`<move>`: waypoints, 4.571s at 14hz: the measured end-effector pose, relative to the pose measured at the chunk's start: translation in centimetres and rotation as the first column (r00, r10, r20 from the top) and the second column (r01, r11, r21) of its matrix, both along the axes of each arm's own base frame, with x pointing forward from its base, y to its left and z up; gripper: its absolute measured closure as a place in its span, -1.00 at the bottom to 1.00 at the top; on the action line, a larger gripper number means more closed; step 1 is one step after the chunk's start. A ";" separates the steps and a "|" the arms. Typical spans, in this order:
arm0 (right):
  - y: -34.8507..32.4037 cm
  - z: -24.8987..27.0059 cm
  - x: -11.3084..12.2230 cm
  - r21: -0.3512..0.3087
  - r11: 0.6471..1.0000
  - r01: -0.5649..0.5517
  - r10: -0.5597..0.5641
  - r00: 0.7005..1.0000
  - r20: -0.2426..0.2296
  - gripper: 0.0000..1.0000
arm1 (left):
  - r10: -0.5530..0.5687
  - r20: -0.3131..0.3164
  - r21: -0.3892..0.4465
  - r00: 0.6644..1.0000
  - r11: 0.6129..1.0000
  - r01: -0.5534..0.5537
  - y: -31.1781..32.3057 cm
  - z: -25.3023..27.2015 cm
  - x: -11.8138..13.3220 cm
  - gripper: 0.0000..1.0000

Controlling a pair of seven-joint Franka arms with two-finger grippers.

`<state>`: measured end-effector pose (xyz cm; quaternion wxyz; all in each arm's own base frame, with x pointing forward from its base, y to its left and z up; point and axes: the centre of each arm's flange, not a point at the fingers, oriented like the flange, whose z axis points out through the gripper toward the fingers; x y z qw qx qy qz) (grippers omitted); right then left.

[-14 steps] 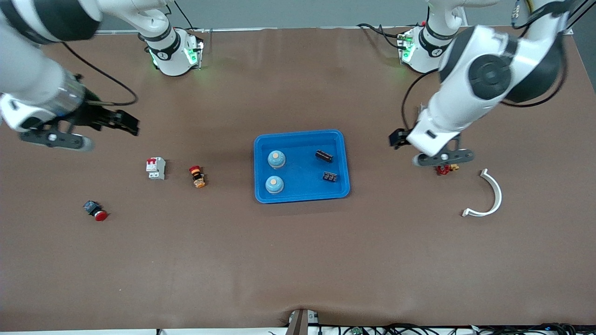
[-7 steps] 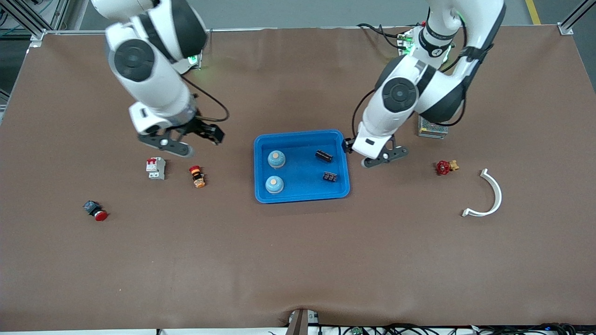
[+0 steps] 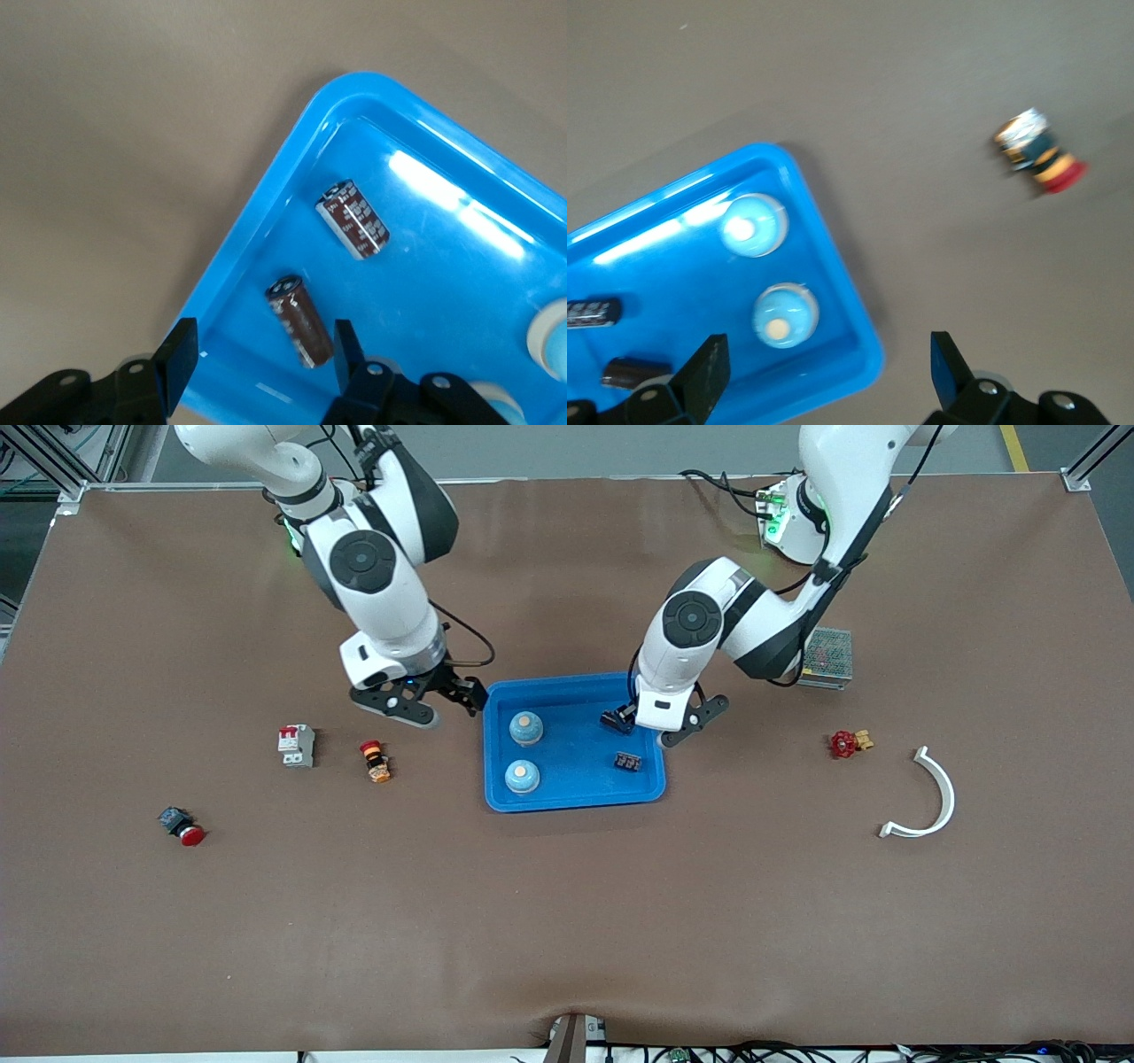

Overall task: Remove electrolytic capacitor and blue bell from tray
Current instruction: 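Grasp a bell with the right gripper while the left gripper grasps a capacitor, then carry the bell with the right gripper while the left gripper carries the capacitor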

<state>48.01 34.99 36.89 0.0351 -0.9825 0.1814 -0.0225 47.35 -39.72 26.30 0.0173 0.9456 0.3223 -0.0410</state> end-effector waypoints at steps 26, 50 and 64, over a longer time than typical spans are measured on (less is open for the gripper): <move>8.9 -17.5 -3.0 -0.030 0.999 0.022 -0.022 0.999 -0.027 -1.00 | 0.138 0.121 0.122 0.983 0.981 -0.153 -2.1 0.3 -0.9 0.35; 2.6 -2.7 5.3 -0.112 0.948 -0.296 0.259 0.928 -0.267 -0.27 | -0.144 -0.174 0.244 0.974 0.952 0.184 28.5 -5.7 2.6 0.35; -24.9 1.9 12.9 -0.023 0.697 -0.716 0.693 0.682 -0.232 -0.27 | -0.107 -0.133 0.188 0.985 0.974 0.131 31.3 -8.4 2.3 -0.59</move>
